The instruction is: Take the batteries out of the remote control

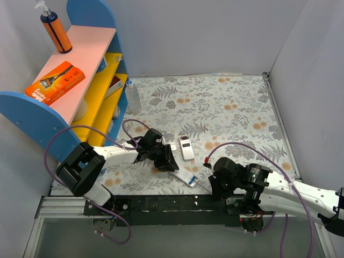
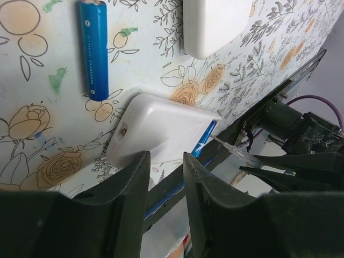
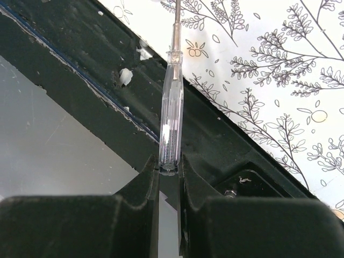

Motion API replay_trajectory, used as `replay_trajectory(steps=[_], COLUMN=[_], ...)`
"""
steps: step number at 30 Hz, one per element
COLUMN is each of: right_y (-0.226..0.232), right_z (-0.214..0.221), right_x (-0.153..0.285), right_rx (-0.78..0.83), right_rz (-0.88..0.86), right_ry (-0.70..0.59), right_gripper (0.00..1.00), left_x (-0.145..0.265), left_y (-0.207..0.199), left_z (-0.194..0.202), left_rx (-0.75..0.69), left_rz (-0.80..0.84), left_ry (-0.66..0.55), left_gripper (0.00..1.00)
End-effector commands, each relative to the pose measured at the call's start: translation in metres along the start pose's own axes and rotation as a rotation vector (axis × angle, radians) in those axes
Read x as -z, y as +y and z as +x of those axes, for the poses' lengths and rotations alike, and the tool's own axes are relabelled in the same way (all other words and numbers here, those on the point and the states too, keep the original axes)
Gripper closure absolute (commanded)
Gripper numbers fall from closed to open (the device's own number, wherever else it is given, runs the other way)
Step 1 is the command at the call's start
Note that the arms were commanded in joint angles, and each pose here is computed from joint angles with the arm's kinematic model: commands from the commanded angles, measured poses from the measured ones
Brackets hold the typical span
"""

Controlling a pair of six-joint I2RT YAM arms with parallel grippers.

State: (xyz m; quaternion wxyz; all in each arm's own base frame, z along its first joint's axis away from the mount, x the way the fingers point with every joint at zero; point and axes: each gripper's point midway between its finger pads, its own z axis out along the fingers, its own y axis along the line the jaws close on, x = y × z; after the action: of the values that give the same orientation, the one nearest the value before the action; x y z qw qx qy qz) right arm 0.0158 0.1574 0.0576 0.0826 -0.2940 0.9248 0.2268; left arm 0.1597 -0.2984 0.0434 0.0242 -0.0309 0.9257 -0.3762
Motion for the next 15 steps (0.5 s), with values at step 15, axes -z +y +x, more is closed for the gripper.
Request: replay_trajectory(steps=[15], right_y=[0.034], right_z=[-0.058], right_x=[0.028], right_rx=[0.054], right_rz=[-0.061], right_ry=[-0.168], right_gripper=[0.99], left_x=[0.018], left_y=[-0.037], left_z=[-0.001], left_rx=[-0.101], left_rz=[0.042], left_ry=[-0.037], left_gripper=[0.66])
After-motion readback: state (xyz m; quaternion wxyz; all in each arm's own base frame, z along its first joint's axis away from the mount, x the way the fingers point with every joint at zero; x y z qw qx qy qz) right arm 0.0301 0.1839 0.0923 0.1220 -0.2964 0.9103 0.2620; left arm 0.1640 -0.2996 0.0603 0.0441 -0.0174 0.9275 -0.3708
